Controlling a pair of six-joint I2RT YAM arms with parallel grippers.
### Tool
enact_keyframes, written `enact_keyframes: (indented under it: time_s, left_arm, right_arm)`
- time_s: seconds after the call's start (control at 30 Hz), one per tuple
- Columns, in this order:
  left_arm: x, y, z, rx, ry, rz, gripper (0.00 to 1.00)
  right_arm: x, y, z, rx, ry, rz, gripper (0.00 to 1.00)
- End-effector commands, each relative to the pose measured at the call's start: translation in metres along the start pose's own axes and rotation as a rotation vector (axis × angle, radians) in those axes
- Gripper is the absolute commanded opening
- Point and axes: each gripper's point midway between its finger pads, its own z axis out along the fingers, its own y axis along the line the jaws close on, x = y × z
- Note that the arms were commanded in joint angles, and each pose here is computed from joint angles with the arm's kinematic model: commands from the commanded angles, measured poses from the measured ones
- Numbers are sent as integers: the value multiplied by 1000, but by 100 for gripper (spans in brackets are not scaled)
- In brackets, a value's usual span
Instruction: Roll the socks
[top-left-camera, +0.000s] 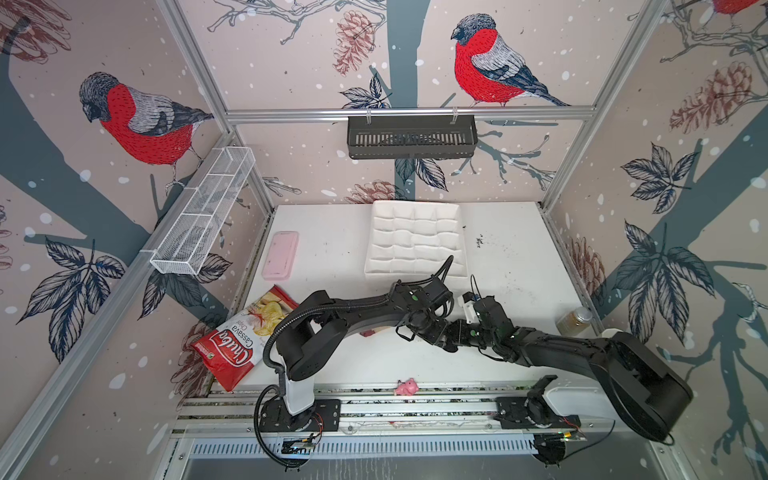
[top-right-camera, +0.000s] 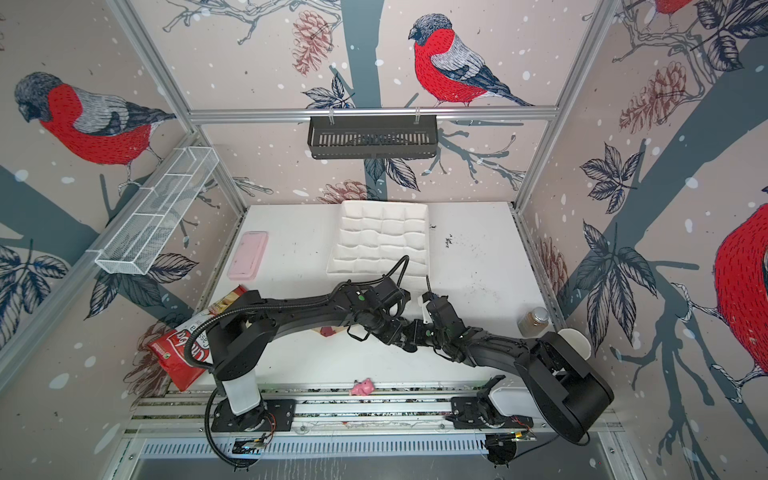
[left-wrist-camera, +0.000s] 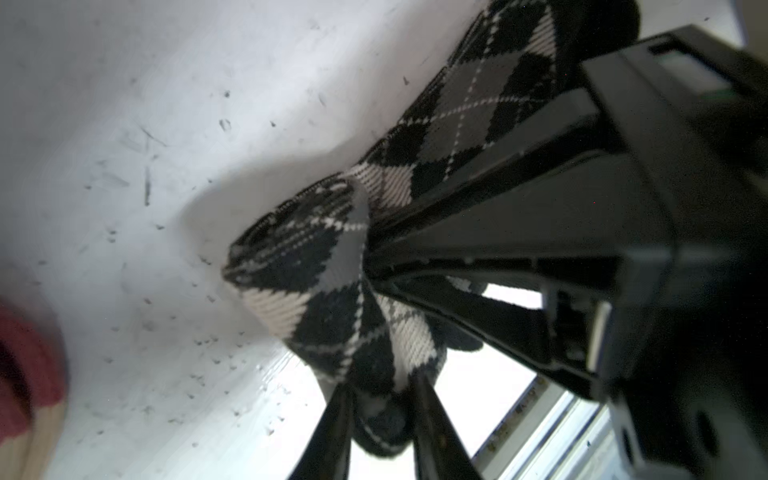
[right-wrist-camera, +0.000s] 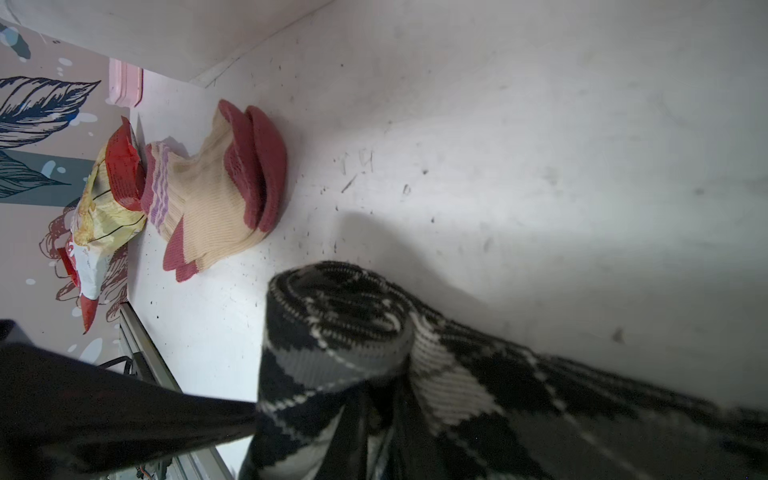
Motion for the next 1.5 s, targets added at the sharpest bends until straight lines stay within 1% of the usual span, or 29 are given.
enact_keyframes:
  time_s: [0.0,0.1,0.2,0.33,0.43,0.53,0.67,0.93,1.23,1.47]
  left_arm:
    - [-11,-11,-14,119,-61,14,30]
    - [-15,0,-25,137,-100,-12,31]
    - [-13,20,-30,115,-126,-57,29]
    - [-10,41,-28,103,-143,-107,26]
    - [-4,51,-19,123,-143,-136,27]
    - [-9,47,-13,167,-157,-133,30]
    - [-12,46,-3,194,-150,-133,30]
    - [-11,49,9,206,-128,-143,29]
    - [-21,33,-7,257,-176,-113,28]
    - [-25,22,-10,281,-173,-89,28]
  right_arm:
    - [6,-11,2,42,19,4,15]
    - [7,-13,4,45,26,8,15]
    - [8,-15,5,47,31,12,15]
    - [7,-16,5,48,33,13,15]
    - [8,-17,5,46,36,14,14]
    - [9,-18,5,47,38,15,14]
    - [10,-18,5,44,42,15,14]
    - [10,-18,5,41,46,15,14]
    - [10,-15,11,26,70,15,14]
    - [9,-12,10,24,74,1,15]
